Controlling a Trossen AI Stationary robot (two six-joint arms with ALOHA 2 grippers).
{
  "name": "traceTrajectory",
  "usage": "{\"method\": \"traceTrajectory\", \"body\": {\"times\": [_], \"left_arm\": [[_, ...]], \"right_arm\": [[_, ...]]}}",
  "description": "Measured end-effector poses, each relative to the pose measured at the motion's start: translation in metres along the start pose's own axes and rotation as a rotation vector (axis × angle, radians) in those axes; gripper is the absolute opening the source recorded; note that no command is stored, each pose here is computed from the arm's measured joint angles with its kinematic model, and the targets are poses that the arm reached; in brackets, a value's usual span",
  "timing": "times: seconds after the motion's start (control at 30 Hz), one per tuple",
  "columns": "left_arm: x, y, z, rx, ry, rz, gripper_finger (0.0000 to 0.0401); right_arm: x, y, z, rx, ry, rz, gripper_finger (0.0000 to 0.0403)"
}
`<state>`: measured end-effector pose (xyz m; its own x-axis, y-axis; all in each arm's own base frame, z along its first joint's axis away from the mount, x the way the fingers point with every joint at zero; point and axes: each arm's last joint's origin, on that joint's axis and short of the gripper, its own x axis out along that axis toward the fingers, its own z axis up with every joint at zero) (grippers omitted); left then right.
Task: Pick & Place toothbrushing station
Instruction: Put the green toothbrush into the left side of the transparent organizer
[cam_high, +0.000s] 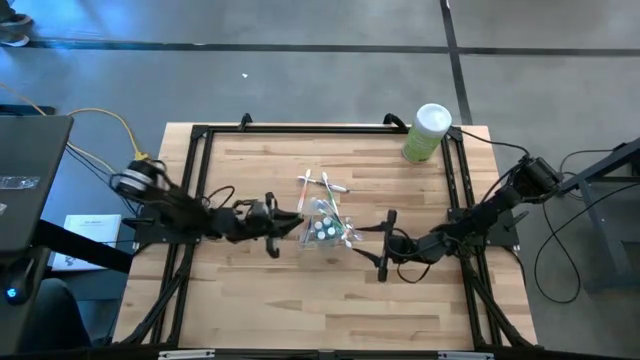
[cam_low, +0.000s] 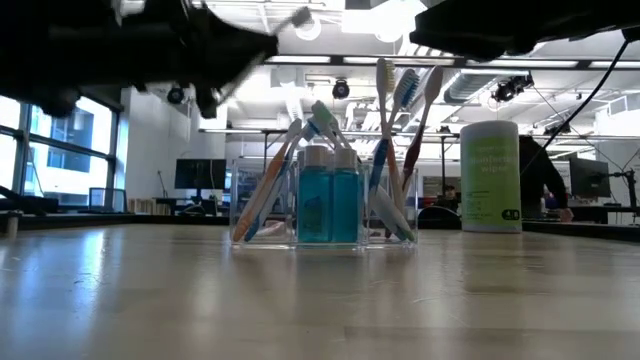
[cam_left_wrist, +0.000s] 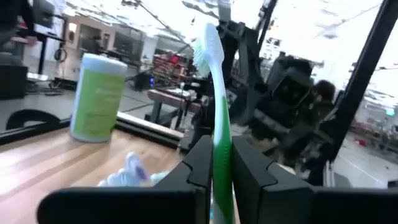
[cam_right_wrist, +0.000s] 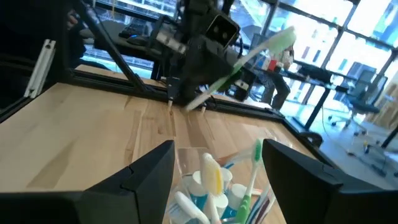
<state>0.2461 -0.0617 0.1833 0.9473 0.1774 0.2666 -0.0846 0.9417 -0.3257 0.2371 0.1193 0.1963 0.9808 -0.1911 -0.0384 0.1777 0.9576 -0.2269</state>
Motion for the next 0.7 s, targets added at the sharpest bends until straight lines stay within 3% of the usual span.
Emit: {"method": "traceTrajectory", "body": {"times": [0.23,0.53,0.7], "left_arm": [[0.015,0.023,-0.031,0.025,0.1,0.007,0.0027],[0.024,0.019,-0.024,0.066,0.058,-0.028,0.0027],[0.037,0.013,-0.019,0.117,0.017,-0.053,0.0027]], "right_arm": [[0.003,-0.002,-0.004,0.039,0.032,0.021,0.0236],[0.002,0.003,-0.005,0.162,0.032,0.168,0.0236],[0.0,0.006,-0.005,0.163,0.034,0.189,0.0236]]}}
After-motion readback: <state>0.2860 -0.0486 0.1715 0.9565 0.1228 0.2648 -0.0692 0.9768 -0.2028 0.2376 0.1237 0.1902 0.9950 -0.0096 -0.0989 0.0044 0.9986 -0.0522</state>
